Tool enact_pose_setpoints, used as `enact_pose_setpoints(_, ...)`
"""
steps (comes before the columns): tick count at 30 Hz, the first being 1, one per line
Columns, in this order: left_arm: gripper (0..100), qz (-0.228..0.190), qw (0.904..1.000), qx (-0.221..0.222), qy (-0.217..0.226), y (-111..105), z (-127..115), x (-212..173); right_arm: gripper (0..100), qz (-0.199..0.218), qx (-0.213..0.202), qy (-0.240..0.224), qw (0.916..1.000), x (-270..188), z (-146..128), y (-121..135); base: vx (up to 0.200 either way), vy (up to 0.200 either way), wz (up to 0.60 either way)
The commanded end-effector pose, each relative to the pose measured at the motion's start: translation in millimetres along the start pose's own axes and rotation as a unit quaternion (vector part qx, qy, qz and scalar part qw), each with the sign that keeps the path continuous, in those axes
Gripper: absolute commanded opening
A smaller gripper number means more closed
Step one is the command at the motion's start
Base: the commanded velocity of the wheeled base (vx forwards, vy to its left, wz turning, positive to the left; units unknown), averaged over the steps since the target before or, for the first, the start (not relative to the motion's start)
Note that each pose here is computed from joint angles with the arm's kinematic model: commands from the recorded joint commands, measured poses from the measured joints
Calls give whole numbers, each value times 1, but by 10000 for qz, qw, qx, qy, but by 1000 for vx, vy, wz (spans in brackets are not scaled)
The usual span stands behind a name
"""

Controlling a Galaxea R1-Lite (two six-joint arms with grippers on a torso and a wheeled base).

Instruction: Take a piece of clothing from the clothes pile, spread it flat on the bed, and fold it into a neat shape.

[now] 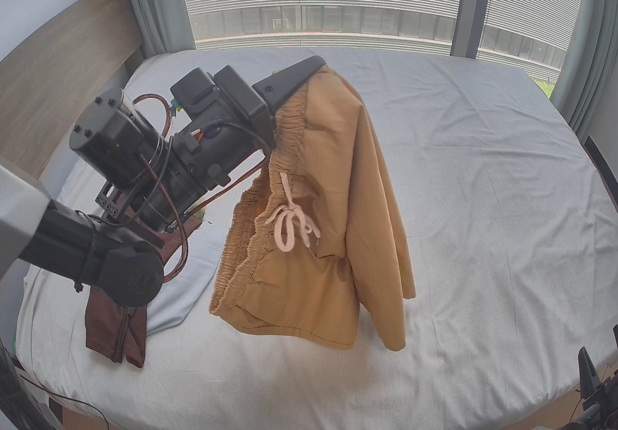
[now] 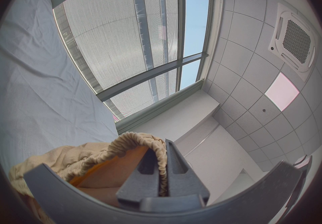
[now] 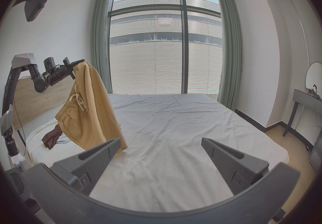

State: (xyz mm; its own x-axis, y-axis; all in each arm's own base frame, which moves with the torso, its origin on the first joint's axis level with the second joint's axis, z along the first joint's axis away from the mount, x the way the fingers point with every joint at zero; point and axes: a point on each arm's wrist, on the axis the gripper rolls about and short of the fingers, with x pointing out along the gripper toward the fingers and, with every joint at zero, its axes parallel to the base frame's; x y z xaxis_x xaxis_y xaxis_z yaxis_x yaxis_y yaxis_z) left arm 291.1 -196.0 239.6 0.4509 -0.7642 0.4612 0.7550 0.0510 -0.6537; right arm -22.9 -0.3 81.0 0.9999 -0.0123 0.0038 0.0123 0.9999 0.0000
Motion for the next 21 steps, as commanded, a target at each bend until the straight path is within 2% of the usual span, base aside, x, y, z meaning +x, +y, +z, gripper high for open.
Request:
enact_pose_setpoints(1,0,358,9994,0,-26,29,-2,-13,100,0,0,4,10000,0,-5,0,0,0,0)
enact_pose_setpoints(6,0,473,9987,203,-28,40,-4,-21,100,0,0,4,10000,0,-5,0,0,0,0)
enact_pose_setpoints(17,0,646,9916,1116,107,47,-10,-29,100,8,0,4,10000,0,-5,0,0,0,0)
enact_pose_setpoints(21,0,641,9896,1286,-38,42,4,-35,100,0,-15,4,10000,0,-5,0,0,0,0)
